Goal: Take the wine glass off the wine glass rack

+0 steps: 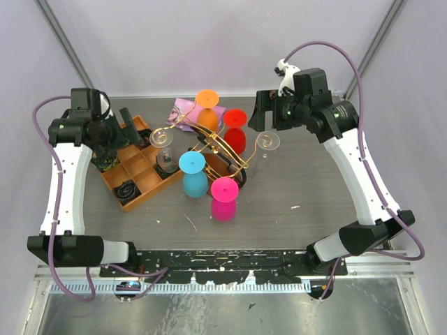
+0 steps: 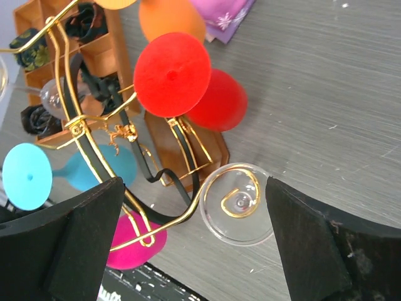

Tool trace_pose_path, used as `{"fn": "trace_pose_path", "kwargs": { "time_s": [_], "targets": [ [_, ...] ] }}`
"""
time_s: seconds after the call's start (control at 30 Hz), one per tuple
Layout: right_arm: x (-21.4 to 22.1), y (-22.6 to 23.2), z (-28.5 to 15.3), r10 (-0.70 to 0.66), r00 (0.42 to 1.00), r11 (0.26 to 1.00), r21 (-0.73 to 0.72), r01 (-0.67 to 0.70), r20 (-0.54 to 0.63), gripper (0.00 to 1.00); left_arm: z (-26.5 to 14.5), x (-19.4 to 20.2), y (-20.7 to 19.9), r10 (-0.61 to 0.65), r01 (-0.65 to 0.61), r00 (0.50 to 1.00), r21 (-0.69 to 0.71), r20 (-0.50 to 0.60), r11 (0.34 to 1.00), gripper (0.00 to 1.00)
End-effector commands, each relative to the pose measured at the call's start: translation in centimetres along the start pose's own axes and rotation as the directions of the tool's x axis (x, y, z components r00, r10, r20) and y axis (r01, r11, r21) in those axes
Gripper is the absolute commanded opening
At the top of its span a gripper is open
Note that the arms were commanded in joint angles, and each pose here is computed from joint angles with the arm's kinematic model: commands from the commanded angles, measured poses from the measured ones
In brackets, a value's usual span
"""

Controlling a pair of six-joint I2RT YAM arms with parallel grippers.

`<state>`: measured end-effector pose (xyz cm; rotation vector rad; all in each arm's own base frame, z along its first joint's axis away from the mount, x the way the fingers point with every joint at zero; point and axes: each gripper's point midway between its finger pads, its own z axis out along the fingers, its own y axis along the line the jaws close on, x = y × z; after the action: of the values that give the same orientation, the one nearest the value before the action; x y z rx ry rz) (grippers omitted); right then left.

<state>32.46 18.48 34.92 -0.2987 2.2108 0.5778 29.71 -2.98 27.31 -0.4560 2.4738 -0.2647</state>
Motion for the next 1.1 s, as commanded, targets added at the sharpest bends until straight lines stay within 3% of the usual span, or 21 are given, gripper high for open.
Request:
{"fn": "trace_pose_path", "kwargs": {
  "time_s": [0.0,0.23,0.4,0.67,0.83,1.07],
  "targets": [
    [-2.7,-1.1,-1.0,-0.003,0.995,0.996,0.086,-0.005,0.103,1.00,-1.7,-1.0,-0.7,0.036,-0.036,0.999,0.027,0.030,0.999,0.99],
    [-3.3,-5.5,-1.4,0.080,0.978,0.951,0.279,-0.133,0.191,1.00,-1.1,-0.1,0.2,0.029,-0.029,1.000,-0.012,-0.001,1.000,0.99],
    [-3.8,-6.8,-2.9,0.093,0.963,0.945,0.281,-0.165,0.252,1.00,1.1,2.7,1.4,-0.020,0.017,0.998,-0.042,-0.068,0.999,0.99],
    [-2.0,-6.8,-3.0,0.059,0.976,0.960,0.257,-0.114,0.211,1.00,3.6,6.9,4.3,-0.158,0.144,0.984,-0.152,-0.080,0.978,0.99],
    [-2.2,-7.4,-4.1,0.015,0.970,0.951,0.296,-0.089,0.241,1.00,4.4,9.7,4.4,-0.205,0.187,0.969,-0.135,-0.134,0.973,0.99],
    [-0.7,-7.2,-2.1,0.056,0.978,0.962,0.252,-0.106,0.200,1.00,6.0,14.2,4.2,-0.293,0.272,0.938,-0.131,-0.185,0.953,0.99]
  ]
}}
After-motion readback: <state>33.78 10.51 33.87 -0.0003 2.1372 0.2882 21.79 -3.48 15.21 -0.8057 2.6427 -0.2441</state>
